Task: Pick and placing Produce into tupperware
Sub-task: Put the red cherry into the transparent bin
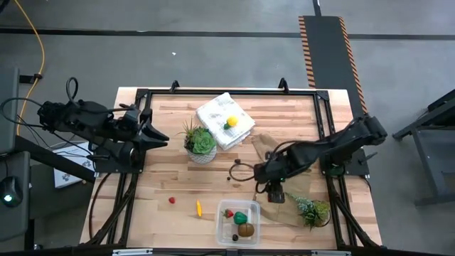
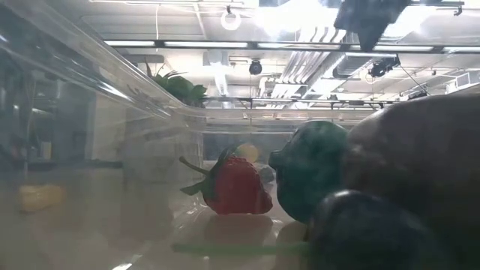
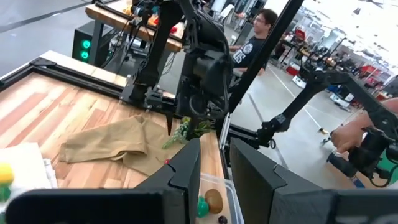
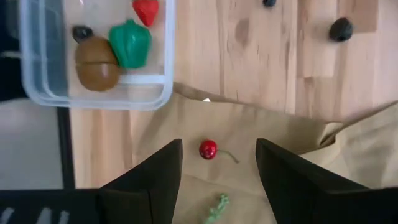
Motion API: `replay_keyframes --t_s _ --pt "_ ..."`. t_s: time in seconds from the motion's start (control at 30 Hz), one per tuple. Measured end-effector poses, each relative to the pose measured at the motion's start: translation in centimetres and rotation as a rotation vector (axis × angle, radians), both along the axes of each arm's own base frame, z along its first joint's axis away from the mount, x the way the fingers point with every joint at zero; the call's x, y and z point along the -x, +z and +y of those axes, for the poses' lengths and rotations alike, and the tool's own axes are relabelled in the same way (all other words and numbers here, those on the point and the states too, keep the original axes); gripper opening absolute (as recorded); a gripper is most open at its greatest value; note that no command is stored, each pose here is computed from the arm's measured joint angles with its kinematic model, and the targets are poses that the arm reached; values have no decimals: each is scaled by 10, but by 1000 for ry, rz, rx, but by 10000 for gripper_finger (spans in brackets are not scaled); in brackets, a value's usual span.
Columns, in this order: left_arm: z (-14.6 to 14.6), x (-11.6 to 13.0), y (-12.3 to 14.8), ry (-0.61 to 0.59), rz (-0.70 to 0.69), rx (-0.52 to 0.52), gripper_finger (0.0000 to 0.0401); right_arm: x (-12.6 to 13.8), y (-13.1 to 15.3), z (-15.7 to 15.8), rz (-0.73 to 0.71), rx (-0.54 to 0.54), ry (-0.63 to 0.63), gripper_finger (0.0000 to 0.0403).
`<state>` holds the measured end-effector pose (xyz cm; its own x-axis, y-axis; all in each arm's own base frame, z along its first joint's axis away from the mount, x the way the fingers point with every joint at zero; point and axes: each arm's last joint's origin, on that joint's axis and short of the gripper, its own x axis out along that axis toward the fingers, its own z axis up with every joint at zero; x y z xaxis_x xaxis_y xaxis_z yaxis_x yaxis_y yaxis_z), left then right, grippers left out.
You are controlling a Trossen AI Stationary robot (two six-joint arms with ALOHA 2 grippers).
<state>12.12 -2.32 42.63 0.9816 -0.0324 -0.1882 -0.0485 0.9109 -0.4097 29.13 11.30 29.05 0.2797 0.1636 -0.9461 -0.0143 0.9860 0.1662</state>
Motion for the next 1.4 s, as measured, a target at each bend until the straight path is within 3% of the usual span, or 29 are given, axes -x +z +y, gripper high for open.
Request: replay_keyframes --t_s 0.33,0.5,0.63,0.73,0.93,1.17,1.4 --pt "0 1 -6 1 67 -15 76 -13 -45 23 140 130 31 194" --pt "0 1 -6 2 67 -10 76 -14 -60 36 135 140 -39 194" --pt "0 1 -7 -3 68 -8 76 -7 -77 38 145 58 -227 194" --pt "0 2 -7 -3 76 -10 76 3 -82 32 223 -29 -449 194" --pt "0 2 -8 -6 87 -11 76 8 -79 27 339 -147 -778 194" --pt "0 2 -9 -7 90 -11 76 7 -79 26 348 -185 -1061 194" --pt "-1 2 -9 -40 93 -9 76 8 -86 25 318 -193 -1218 194"
